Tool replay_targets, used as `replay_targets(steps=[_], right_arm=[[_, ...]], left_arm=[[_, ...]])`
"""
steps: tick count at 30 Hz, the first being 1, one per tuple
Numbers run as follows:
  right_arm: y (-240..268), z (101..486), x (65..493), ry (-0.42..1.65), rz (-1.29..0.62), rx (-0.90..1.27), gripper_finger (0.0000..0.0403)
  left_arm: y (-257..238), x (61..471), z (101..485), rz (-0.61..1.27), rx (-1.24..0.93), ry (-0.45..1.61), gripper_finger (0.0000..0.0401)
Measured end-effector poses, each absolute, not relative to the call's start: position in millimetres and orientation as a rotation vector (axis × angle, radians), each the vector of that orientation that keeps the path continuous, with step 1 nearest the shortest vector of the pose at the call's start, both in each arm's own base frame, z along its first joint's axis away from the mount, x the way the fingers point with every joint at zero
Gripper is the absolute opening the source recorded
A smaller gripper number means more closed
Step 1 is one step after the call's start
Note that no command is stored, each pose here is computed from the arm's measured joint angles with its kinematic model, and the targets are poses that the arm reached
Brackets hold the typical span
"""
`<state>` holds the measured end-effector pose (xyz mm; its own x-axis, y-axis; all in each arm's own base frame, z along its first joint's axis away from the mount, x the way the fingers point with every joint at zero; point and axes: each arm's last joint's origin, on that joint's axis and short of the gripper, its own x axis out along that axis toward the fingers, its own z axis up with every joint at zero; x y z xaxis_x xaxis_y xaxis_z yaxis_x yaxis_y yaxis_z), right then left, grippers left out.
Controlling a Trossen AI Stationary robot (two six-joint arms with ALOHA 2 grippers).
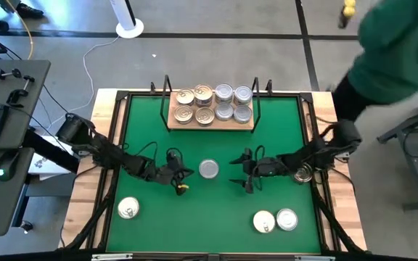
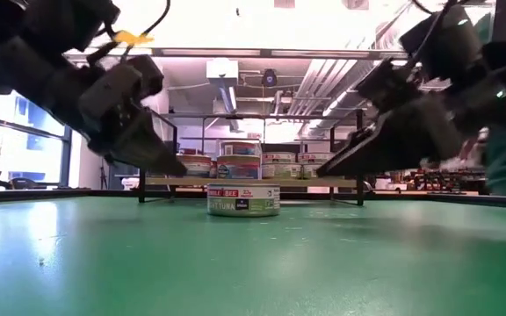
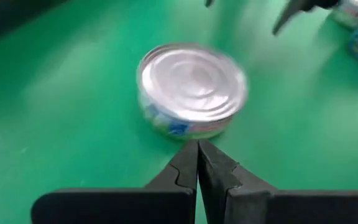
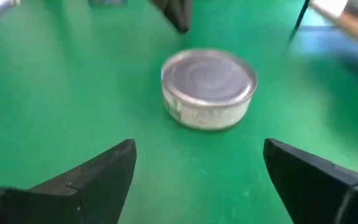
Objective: Stack canned seafood by type on shelf
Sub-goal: Stack the green tuna can on top of the other green tuna can on the shelf
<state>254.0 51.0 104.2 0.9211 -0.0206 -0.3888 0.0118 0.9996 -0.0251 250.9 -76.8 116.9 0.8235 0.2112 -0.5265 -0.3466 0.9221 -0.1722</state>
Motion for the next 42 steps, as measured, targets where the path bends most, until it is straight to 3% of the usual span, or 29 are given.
replay_targets(steps=[11, 27, 35, 42], right_arm=[[41.9, 77.7, 314.6, 0.454, 0.068, -0.066, 0.0376], [20.5, 75.4, 337.0, 0.432, 0.036, -0.026, 0.0377], [20.4, 73.0, 333.9, 0.434, -0.002, 0.01, 0.0329], [27.0, 70.8, 328.2, 0.448, -0.005, 0.018, 0.0305]], left_arm=[[-63.9, 262.7, 96.9, 0.353, -0.303, 0.514, 0.0], [-62.2, 290.4, 79.3, 0.313, -0.252, 0.499, 0.0], [-65.2, 293.0, 83.9, 0.284, -0.244, 0.493, 0.0], [-75.8, 277.3, 95.4, 0.277, -0.249, 0.637, 0.0]])
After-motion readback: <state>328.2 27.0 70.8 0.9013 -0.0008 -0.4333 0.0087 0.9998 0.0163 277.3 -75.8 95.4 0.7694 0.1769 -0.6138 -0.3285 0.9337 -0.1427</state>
